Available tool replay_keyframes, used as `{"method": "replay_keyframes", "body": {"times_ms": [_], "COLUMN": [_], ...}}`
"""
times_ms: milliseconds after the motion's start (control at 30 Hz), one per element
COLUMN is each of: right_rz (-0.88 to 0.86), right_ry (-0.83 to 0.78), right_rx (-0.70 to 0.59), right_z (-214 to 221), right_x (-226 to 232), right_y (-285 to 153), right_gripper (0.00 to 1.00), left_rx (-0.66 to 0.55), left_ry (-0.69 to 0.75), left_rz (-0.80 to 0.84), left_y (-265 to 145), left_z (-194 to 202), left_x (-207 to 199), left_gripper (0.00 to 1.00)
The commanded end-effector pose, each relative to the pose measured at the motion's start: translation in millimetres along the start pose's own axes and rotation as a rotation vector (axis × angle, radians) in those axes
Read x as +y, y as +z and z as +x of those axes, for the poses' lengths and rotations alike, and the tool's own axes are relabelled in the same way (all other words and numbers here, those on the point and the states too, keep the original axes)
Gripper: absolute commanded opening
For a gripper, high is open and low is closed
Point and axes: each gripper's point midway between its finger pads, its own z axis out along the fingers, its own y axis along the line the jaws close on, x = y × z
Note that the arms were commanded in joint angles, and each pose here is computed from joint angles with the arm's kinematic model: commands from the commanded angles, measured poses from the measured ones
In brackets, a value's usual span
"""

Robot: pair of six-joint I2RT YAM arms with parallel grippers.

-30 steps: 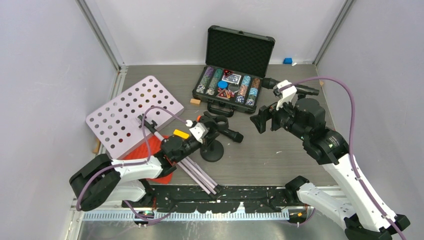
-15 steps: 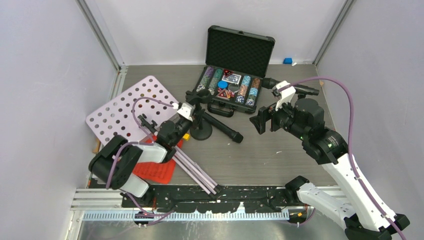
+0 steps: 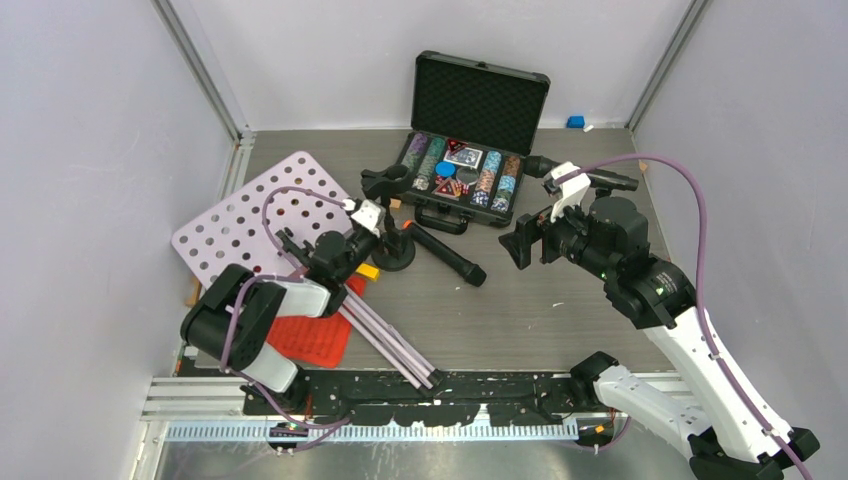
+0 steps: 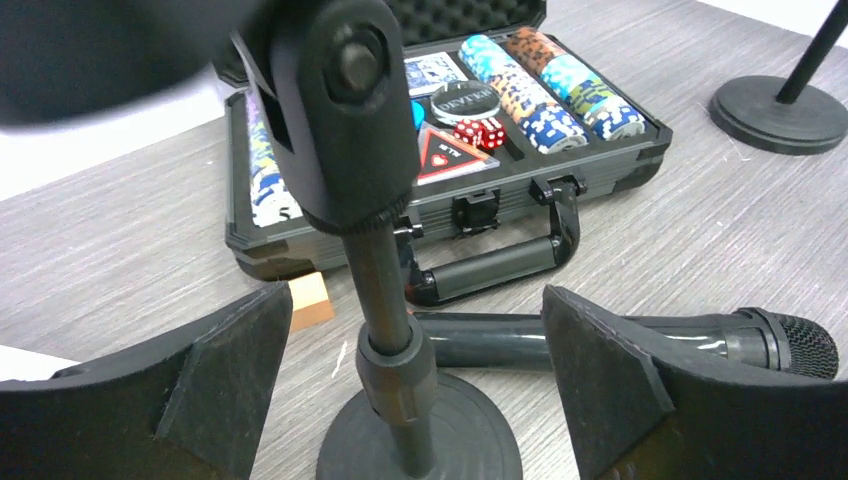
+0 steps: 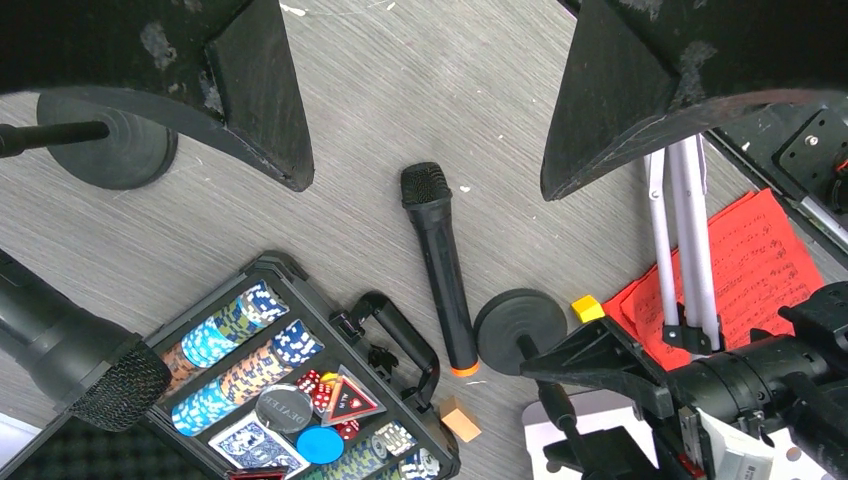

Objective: Pack up the instrument practice props
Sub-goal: Adjust the microphone stand at the center of the board.

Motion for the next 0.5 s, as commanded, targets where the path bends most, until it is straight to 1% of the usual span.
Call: {"method": "replay_keyframes", "body": {"times_ms": [0, 200, 300, 367, 467], "right_rz": [-0.030, -0.028, 0.004, 0.061, 0.208], "right_ry": [-0.017, -0.019, -0.020, 0.010, 0.107], "right_rx": [-0.036, -0.060, -0.087, -0.110, -0.135], "right_z": [-13, -17, -20, -25, -30], "right_x": [5, 5, 0, -8, -31], "right_y": [-5, -12, -17, -20, -23], "right_gripper": [0.89, 0.90, 0.90, 0.91, 0.95], "left_rx": [-0.020, -0.040, -0.051, -0.038, 0.011], "left_ry": [0.024, 0.015, -0.033, -0.080, -0.203], "left_rz": [0.029, 0.029, -0.001, -0.032, -0.119], "left_y": [0, -11, -22, -29, -47], "left_z": [-16, -32, -43, -49, -58], "left_x": [-3, -4, -2, 1, 9], "left_gripper": [1.00, 1.00, 1.00, 1.00, 1.00]}}
